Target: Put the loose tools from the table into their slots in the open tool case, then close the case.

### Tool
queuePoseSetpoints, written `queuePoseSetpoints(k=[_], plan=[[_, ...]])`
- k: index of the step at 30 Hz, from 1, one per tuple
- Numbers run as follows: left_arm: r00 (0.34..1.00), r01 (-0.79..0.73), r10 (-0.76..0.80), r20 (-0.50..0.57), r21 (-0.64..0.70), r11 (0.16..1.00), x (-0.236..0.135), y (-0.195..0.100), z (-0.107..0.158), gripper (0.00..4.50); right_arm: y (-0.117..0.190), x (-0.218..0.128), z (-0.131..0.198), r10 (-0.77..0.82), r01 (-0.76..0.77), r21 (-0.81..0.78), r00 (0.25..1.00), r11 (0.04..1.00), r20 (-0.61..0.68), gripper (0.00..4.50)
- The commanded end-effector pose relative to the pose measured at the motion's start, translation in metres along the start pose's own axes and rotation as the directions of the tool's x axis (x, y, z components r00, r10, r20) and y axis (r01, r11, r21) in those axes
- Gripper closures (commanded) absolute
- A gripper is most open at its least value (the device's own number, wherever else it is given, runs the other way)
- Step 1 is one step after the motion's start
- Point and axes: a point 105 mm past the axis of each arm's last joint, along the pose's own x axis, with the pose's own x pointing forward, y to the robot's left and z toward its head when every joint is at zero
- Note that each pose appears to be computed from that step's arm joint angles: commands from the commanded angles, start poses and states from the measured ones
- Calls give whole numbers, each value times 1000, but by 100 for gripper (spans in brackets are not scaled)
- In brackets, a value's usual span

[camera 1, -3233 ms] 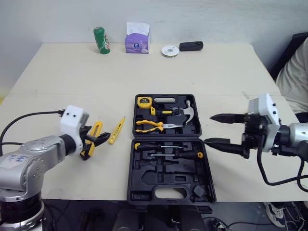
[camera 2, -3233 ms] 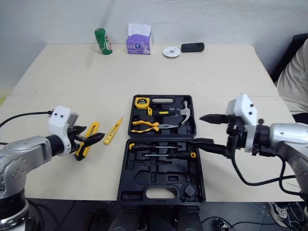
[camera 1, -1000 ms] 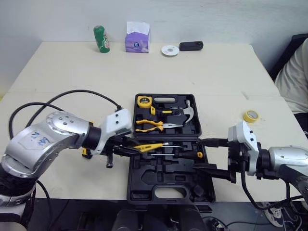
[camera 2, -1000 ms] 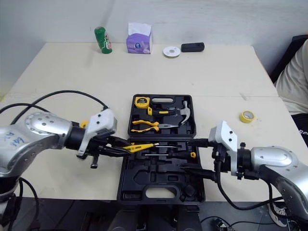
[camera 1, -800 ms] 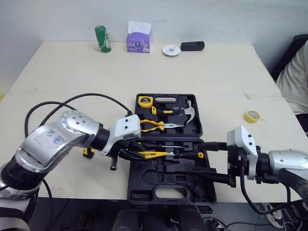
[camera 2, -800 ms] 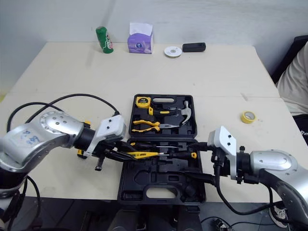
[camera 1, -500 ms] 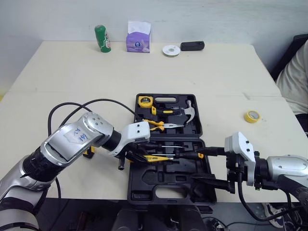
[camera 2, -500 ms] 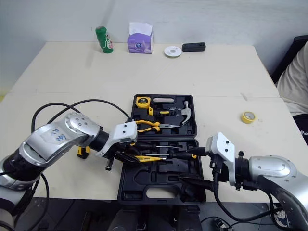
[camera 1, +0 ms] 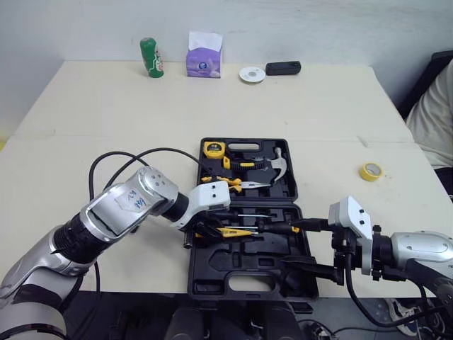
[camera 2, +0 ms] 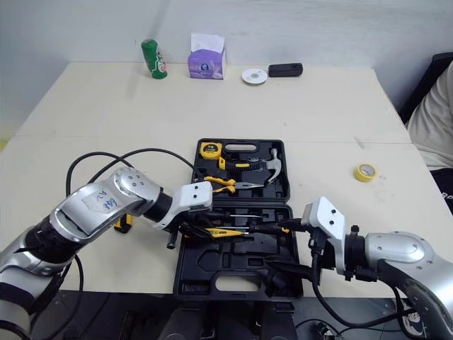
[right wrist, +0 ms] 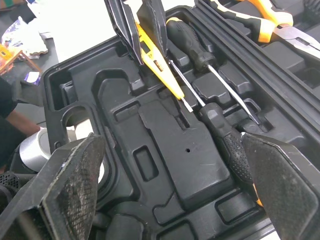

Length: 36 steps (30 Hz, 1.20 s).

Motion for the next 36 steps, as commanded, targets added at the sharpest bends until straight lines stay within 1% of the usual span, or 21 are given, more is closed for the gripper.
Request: queuePoseSetpoints(k=[1, 8, 24, 30, 36], plan=[[1000, 14, -13, -10, 55, 998, 1, -5, 1, 396, 3, 2, 5, 7, -7, -23, 1000, 1000, 22, 0], [998, 63, -62, -17, 55, 997, 4, -14, 2, 396, 3, 2, 5, 7, -7, -18, 1000, 1000, 23, 0], [999, 27, -26, -46, 21, 999, 11, -4, -5, 396, 2, 0, 5, -5, 5, -21, 1000, 1000, 24, 0], [999, 11, -12, -43, -36, 999, 8, 1, -5, 396, 1, 1, 5, -3, 4, -24, 1000, 1000, 24, 0], [998, 3, -5, -62, -43, 999, 3, 2, -8, 396, 1, 2, 4, -3, 4, -25, 1000, 1000, 24, 0]])
